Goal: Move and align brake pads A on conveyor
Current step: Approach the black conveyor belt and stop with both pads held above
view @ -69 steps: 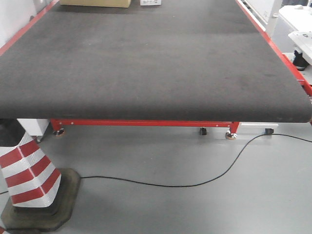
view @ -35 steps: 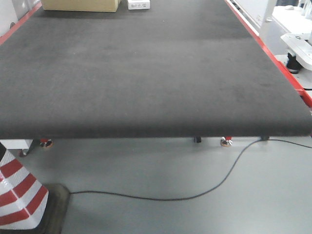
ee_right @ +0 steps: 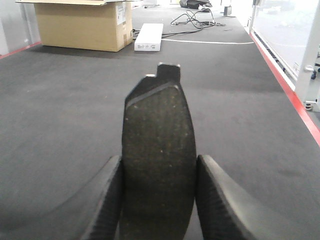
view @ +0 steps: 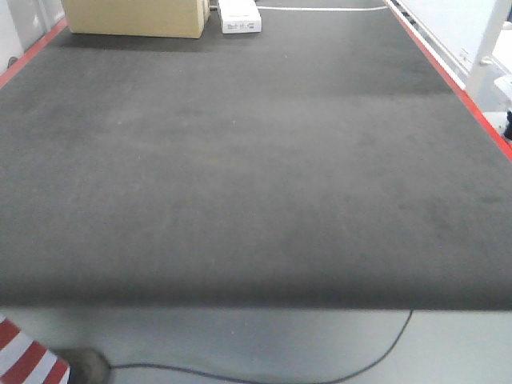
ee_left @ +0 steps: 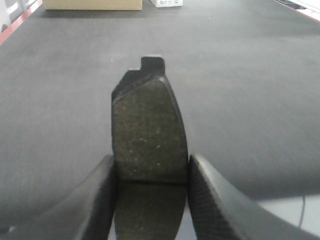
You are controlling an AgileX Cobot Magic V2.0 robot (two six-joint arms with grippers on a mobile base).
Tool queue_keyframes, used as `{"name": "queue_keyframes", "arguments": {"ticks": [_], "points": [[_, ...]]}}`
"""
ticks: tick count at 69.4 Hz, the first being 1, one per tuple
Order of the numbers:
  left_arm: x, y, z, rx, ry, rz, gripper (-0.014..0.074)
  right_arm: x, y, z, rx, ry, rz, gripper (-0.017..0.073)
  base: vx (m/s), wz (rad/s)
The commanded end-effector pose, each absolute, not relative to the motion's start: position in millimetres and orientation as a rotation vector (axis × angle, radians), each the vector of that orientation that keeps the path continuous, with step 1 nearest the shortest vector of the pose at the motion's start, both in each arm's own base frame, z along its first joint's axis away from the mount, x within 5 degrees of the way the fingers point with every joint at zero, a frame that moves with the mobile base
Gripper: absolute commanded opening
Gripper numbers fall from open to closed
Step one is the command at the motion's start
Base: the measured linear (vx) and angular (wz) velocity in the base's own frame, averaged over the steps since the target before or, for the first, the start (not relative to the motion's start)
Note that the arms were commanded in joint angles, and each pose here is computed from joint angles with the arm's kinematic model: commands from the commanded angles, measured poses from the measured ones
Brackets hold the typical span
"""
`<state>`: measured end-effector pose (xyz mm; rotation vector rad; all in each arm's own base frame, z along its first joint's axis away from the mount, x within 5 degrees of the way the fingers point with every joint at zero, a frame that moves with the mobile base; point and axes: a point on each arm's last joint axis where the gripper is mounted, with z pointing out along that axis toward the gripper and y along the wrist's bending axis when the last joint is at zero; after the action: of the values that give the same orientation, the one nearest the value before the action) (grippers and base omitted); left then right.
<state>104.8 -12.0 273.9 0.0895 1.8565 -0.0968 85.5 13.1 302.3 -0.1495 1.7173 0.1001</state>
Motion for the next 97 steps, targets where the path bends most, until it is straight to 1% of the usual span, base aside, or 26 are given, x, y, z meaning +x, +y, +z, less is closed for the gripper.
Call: {"name": "queue_keyframes", "arguments": {"ticks": [1, 54, 97], "points": [[107.6, -12.1, 292.1, 0.071, 1.735, -0.109, -0.0006, 85.4, 14.3, 321.1, -0.16, 1.594, 0.106, -0.0004, 0.37, 0.03], [107.6, -12.1, 292.1, 0.071, 1.735, -0.109, -0.0006, 85.4, 14.3, 321.1, -0.16, 1.594, 0.106, -0.0004, 0.31, 0.0], [107.6, -12.1, 292.1, 0.071, 1.735, -0.109, -0.0006, 85.4, 14.3, 321.1, -0.16, 1.594, 0.106, -0.0004, 0.09, 0.02]]}}
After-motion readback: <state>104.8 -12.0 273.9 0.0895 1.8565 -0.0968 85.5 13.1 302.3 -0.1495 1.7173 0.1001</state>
